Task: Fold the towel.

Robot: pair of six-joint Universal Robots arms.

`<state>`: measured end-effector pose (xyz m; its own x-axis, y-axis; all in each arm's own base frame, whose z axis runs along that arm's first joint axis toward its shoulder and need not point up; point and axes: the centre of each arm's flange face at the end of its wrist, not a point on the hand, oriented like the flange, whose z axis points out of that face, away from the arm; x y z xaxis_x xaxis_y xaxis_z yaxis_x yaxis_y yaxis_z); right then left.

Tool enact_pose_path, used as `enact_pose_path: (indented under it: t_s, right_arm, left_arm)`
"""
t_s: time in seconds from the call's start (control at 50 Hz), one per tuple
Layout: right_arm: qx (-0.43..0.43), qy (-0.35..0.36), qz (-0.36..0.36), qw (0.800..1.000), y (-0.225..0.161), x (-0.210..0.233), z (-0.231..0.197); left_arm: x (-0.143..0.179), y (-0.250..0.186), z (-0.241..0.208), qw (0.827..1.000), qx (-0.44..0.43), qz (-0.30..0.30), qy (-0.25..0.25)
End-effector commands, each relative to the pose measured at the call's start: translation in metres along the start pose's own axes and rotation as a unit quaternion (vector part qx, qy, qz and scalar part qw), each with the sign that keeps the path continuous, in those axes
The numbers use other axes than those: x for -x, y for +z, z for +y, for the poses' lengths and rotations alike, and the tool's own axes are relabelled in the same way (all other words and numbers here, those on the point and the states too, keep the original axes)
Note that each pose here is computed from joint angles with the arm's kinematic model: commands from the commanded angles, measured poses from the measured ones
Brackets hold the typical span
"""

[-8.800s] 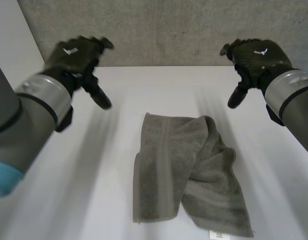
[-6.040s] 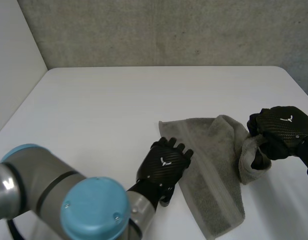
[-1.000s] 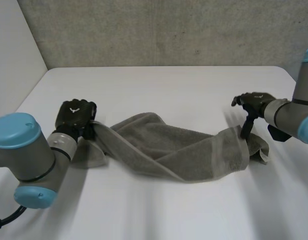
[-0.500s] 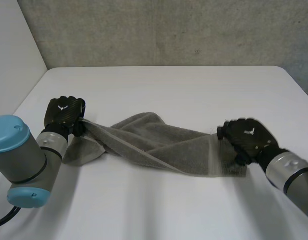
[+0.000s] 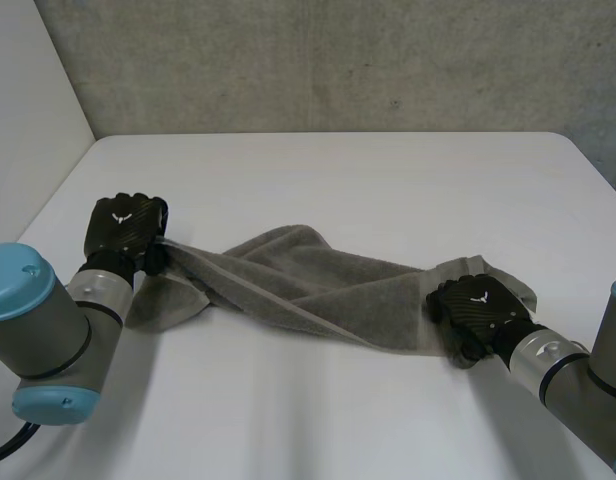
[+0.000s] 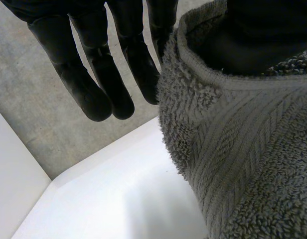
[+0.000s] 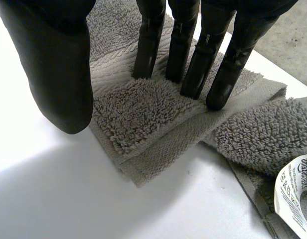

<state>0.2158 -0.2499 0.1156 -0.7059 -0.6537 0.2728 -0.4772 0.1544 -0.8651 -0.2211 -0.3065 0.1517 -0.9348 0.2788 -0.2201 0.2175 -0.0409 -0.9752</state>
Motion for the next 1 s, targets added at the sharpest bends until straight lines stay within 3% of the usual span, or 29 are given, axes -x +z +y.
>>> enact_pose_path:
  t_s: [0.02,1.0]
  right_arm:
    - [-0.001,-0.013,0.003,1.0,0.0077,-0.0014,0.0052]
    - [-0.015,-0.024,0.03,0.999,0.013,-0.0094,-0.0007]
  left_arm:
    - [-0.0012,-0.001,-0.0016,1.0,-0.005,0.001,0.0]
    - [-0.0041,-0.0058,-0.0014,1.0,-0.008,0.005,0.002]
